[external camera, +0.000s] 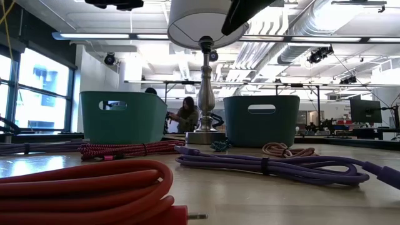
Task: Pick & Place USB Port
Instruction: Put the right purple charger cable into the green bin
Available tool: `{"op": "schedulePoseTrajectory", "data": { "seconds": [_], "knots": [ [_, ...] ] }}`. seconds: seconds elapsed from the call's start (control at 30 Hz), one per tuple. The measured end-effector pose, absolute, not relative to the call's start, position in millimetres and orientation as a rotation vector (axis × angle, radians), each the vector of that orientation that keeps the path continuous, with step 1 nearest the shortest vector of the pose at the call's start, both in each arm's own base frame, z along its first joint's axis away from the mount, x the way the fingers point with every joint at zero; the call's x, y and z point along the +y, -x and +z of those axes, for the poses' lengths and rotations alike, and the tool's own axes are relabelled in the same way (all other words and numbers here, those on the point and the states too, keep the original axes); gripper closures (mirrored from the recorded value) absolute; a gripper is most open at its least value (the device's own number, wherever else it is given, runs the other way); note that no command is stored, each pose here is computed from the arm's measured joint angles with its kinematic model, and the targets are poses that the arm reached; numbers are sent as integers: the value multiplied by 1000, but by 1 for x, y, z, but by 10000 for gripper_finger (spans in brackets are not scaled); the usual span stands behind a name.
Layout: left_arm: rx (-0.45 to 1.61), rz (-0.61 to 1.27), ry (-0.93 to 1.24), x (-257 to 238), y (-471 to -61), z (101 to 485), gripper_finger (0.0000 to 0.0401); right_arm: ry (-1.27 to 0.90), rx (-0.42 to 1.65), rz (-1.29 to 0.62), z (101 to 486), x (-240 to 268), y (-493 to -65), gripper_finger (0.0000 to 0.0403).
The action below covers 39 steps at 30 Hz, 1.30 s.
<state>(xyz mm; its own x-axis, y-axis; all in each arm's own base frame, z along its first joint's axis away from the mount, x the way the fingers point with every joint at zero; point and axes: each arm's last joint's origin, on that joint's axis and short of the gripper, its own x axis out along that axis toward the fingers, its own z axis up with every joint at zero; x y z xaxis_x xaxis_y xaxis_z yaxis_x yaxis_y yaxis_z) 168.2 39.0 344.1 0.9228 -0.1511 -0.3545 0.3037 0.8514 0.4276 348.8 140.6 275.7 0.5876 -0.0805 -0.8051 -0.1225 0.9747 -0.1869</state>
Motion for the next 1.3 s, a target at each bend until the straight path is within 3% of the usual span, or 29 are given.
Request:
{"op": "schedulePoseTrajectory", "data": {
  "seconds": [0.23,1.3],
  "knots": [
    [339,-303,-482,34,-177,338,197,3,966,-29,272,144,-350,212],
    [352,-450,-471,7,-179,334,197,-298,1153,-130,174,190,-374,212]
  ]
}}
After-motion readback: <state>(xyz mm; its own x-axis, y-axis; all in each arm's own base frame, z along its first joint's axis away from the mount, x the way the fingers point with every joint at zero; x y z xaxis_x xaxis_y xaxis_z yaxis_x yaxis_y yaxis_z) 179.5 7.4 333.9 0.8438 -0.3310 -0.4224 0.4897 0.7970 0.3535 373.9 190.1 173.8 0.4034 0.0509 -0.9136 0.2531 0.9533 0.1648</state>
